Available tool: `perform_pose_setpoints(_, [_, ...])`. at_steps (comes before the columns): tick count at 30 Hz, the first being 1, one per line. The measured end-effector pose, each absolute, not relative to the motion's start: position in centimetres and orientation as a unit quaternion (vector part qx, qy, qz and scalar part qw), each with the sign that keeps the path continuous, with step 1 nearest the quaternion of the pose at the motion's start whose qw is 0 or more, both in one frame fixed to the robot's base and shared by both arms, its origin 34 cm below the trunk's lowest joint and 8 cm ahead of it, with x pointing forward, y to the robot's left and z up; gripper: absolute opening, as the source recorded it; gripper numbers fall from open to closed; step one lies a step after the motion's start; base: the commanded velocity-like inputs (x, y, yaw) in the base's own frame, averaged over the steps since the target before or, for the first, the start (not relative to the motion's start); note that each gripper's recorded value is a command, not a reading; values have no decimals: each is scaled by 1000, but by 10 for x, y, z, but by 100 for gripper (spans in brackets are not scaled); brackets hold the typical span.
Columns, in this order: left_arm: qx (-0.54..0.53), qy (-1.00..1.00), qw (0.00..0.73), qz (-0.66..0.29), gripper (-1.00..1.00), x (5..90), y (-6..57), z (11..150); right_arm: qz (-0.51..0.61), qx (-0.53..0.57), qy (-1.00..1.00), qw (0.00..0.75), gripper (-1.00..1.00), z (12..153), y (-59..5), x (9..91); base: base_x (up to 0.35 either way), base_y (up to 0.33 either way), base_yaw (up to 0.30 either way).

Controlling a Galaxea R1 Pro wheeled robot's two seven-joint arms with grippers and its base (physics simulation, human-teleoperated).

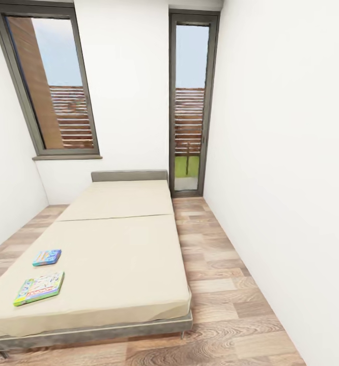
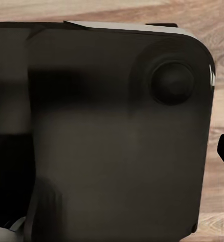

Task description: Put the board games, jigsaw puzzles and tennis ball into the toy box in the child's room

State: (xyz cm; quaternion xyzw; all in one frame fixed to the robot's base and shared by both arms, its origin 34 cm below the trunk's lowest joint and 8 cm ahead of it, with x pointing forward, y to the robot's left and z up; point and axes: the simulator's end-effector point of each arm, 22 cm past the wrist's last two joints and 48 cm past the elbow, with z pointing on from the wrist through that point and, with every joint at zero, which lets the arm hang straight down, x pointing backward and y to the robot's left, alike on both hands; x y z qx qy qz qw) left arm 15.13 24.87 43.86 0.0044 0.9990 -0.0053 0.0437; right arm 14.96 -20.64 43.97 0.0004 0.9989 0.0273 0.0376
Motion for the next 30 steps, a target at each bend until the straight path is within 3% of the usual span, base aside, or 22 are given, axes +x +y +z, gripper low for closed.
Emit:
perform_pose_setpoints(8, [5,999,43,-5,100,151,249,439,27,0,999,38,100,440,-207,150,36,282,45])
perform_pose_setpoints(15, [5,999,44,-5,100,151,250,439,27,1,999,38,100,440,-207,150,165,235,215])
perform_pose_setpoints(30, [7,998,55,-5,100,156,249,439,28,1,999,38,100,440,-206,150,37,40,282])
